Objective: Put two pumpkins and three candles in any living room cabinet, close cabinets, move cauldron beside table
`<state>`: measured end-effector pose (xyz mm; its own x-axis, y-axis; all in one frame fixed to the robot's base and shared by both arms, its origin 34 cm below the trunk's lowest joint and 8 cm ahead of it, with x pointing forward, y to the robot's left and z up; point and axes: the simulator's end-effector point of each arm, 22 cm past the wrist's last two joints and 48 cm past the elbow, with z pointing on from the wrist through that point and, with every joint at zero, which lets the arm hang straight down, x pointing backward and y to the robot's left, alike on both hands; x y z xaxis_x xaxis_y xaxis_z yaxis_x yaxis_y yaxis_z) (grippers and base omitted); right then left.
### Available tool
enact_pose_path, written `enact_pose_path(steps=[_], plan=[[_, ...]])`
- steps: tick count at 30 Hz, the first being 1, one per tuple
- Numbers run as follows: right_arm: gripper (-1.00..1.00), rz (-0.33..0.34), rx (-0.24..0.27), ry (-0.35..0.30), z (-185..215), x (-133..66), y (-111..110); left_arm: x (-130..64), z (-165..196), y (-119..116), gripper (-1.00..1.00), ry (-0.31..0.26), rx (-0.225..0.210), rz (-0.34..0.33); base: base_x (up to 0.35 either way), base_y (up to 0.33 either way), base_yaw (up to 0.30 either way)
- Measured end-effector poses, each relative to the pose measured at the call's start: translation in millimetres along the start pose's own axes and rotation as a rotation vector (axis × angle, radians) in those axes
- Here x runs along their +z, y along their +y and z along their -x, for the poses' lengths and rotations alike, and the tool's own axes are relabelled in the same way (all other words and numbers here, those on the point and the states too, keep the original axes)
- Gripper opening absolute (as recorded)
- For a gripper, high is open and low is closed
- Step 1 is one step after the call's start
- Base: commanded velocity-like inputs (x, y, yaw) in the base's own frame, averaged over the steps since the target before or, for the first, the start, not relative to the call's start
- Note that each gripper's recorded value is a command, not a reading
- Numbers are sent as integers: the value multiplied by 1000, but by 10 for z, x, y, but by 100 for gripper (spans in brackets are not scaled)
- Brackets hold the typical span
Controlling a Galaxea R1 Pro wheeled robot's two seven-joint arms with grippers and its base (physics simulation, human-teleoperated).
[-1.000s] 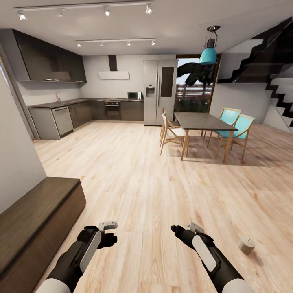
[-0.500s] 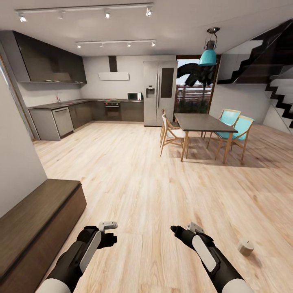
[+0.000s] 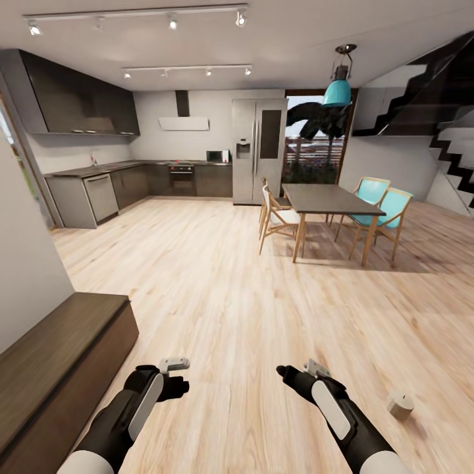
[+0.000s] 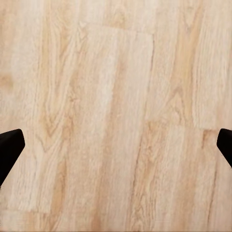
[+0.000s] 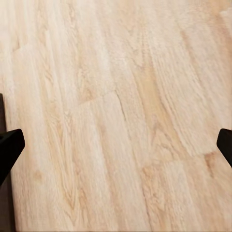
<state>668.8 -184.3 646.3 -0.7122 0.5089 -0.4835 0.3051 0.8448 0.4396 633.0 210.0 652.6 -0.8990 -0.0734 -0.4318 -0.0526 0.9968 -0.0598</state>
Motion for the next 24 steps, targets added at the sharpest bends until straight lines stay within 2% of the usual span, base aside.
enact_pose_path(steps=[24], plan=[[100, 3, 1, 3, -8, 0, 10, -17, 33, -8, 100, -9, 3, 0, 335, 0, 0]])
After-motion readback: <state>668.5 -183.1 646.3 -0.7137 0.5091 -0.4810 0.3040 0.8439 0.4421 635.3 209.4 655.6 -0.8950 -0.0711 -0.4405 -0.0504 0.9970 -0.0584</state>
